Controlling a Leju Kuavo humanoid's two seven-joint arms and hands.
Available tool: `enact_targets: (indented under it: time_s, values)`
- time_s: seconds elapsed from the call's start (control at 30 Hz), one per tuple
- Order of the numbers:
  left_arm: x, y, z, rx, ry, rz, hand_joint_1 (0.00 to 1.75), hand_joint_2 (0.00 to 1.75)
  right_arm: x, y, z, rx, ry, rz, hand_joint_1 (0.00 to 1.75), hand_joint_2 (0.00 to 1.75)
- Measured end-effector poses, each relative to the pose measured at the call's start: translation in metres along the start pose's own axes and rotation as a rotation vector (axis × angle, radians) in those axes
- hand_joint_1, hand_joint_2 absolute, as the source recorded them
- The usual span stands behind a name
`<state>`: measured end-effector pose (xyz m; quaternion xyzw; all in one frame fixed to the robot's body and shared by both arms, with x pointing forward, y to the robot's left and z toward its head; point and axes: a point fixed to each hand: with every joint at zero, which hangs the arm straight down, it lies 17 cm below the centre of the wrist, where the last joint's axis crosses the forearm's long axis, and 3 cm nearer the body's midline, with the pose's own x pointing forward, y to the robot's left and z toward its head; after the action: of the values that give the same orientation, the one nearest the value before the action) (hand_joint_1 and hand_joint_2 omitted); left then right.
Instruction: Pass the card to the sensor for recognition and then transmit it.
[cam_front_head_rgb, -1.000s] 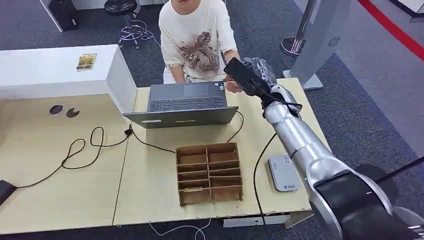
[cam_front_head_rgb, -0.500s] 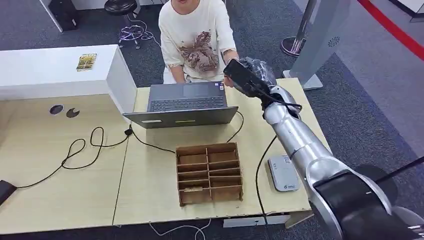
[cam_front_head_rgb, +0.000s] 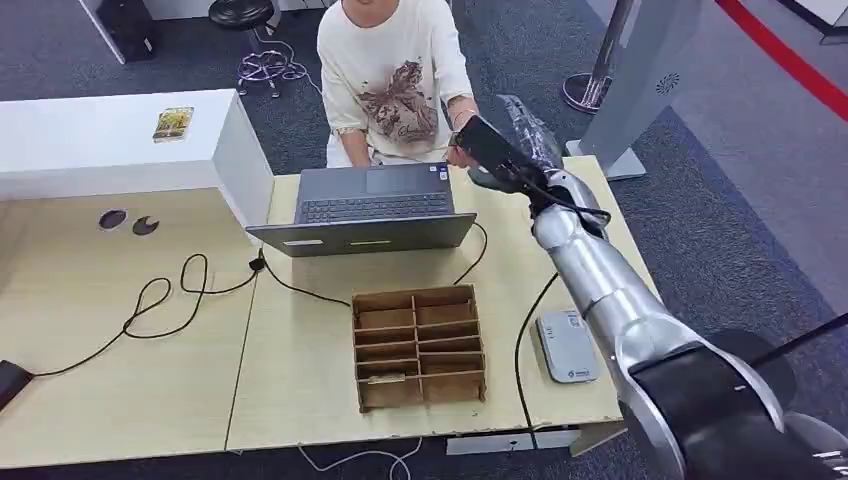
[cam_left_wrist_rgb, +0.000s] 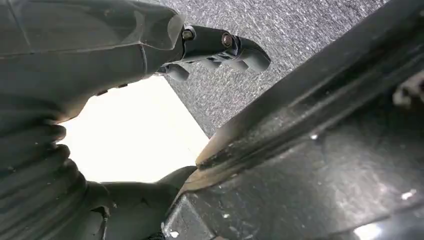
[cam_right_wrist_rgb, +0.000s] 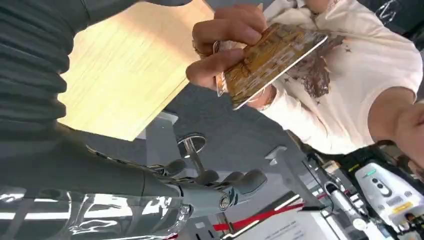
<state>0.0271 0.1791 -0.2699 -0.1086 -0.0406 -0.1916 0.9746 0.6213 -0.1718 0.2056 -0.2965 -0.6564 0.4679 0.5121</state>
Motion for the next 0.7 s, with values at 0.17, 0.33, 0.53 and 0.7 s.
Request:
enact_targets:
  time_s: [0.17, 0.33, 0.53, 0.7]
  values:
    - [0.001, 0.000, 0.000, 0.002, -0.005, 0.011, 0.00, 1.75, -0.005, -0.001, 0.014, -0.049, -0.035, 0.008, 0.00, 1.75]
    - [0.001, -0.001, 0.000, 0.004, -0.007, 0.021, 0.00, 1.75, -0.005, -0.010, 0.033, -0.123, -0.061, 0.009, 0.00, 1.75]
    - [0.001, -0.001, -0.001, 0.007, -0.009, 0.036, 0.00, 1.75, -0.002, -0.028, 0.057, -0.223, -0.102, 0.013, 0.00, 1.75]
    - [0.001, -0.004, -0.001, 0.015, -0.008, 0.051, 0.00, 1.75, 0.011, -0.047, 0.105, -0.340, -0.199, -0.124, 0.00, 1.75]
